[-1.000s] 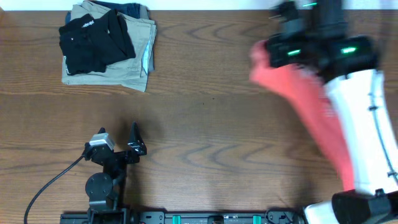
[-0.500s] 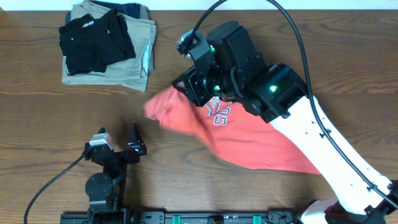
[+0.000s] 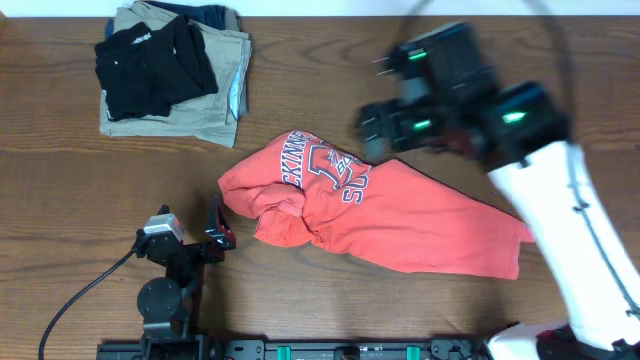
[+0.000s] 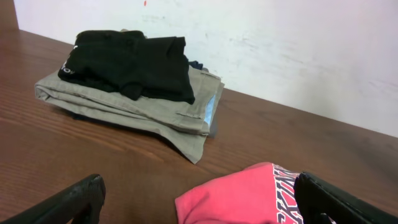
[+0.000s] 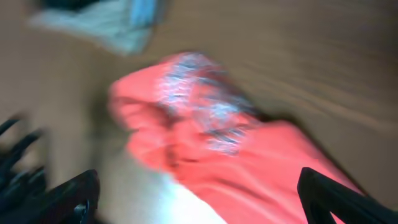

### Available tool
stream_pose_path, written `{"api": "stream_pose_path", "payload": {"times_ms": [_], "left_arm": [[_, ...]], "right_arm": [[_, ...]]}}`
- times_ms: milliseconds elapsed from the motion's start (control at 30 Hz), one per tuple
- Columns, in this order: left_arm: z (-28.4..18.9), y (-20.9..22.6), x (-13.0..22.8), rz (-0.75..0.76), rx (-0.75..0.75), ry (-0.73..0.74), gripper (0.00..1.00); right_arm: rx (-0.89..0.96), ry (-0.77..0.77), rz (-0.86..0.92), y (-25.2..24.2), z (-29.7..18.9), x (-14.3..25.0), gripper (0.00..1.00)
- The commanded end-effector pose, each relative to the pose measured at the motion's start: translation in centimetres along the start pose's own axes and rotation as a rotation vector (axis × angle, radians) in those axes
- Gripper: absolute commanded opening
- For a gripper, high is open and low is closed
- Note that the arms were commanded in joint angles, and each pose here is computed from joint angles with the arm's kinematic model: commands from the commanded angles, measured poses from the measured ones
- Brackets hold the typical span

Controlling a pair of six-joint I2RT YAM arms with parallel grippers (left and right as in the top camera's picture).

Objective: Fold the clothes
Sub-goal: 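Drag the orange T-shirt with the right gripper to the table center and release, then grasp the left end of the T-shirt with the left gripper, right gripper grasping right end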

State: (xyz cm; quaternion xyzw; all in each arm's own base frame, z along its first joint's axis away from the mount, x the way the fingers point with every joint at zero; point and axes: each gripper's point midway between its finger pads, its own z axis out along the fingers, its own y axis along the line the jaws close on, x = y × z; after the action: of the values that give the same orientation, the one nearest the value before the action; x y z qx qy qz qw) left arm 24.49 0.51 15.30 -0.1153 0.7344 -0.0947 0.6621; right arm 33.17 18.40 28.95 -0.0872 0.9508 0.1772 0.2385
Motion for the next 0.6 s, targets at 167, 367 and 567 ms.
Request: {"api": "stream_pose_path", "payload": {"times_ms": [167, 367, 567], "left_arm": [[0.1, 0.3, 1.6, 0.012, -0.004, 0.052, 0.98], [0.1, 0.3, 1.6, 0.012, -0.004, 0.052, 0.98], [0.1, 0.3, 1.6, 0.012, -0.004, 0.052, 0.98]], "right_arm": [[0.453, -0.063, 0.422, -17.2, -6.3, 1.0, 0.99], [0.601, -0.014, 0.727, -23.9, -7.0, 5.3, 0.99], [0.55, 0.078, 1.092, -26.4, -4.6, 10.6, 0.99]]}}
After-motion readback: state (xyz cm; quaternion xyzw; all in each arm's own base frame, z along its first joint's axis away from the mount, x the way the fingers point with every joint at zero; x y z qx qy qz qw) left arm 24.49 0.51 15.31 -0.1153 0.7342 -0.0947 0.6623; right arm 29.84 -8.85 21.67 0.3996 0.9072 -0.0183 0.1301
